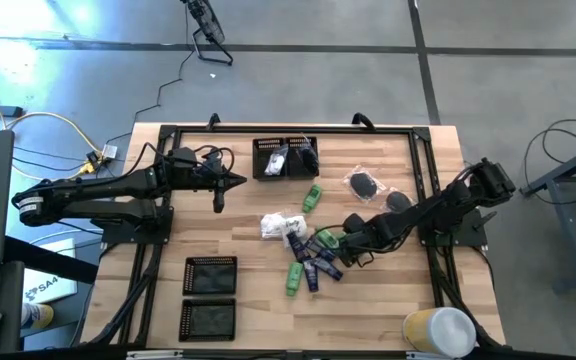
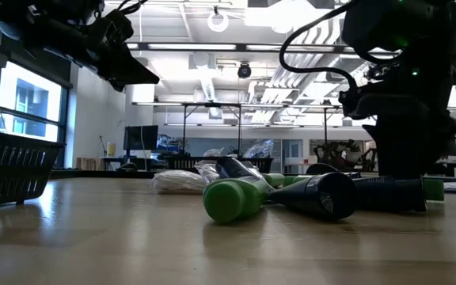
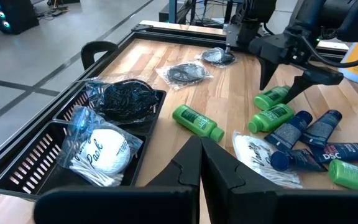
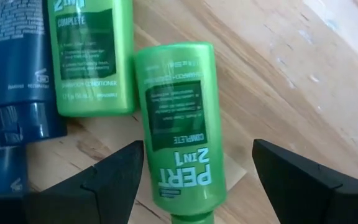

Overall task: Pick & Place Travel size toiletries
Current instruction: Put the green shampoo into the middle left basket

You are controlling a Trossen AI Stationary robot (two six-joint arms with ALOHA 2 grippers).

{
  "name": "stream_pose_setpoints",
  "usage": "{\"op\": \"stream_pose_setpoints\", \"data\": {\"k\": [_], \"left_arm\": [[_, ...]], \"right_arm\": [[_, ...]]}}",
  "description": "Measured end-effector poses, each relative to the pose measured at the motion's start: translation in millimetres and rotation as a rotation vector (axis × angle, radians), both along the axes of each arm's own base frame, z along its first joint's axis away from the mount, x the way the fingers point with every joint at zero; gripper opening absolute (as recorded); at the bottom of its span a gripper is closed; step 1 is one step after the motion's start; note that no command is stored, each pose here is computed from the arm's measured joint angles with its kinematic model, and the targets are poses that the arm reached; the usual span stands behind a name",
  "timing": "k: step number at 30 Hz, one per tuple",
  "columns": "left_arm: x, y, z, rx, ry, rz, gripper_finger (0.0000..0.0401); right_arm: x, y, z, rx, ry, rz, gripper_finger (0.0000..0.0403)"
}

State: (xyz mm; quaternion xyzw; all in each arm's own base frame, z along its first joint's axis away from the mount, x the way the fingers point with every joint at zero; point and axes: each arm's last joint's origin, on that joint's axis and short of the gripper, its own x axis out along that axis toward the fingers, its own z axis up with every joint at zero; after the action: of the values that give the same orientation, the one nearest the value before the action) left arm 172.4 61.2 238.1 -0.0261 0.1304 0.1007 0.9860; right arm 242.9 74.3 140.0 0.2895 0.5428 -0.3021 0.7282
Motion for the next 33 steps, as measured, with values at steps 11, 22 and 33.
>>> {"op": "stream_pose_setpoints", "data": {"k": [11,22,33], "left_arm": [[0.0,0.0,0.1,0.000,0.000,0.000,0.0000],[0.0,0.0,0.0,0.000,0.000,0.000,0.0000],[0.0,0.0,0.1,0.000,0.000,0.000,0.0000]], "right_arm": [[-0.1,0.2,0.0,-0.003,0.008,0.044,0.0266],[0.0,0.0,0.0,-0.009,0.005,0.041,0.0186],[1.1,0.0,0.3,-0.014,-0.010,0.030,0.0177]]}}
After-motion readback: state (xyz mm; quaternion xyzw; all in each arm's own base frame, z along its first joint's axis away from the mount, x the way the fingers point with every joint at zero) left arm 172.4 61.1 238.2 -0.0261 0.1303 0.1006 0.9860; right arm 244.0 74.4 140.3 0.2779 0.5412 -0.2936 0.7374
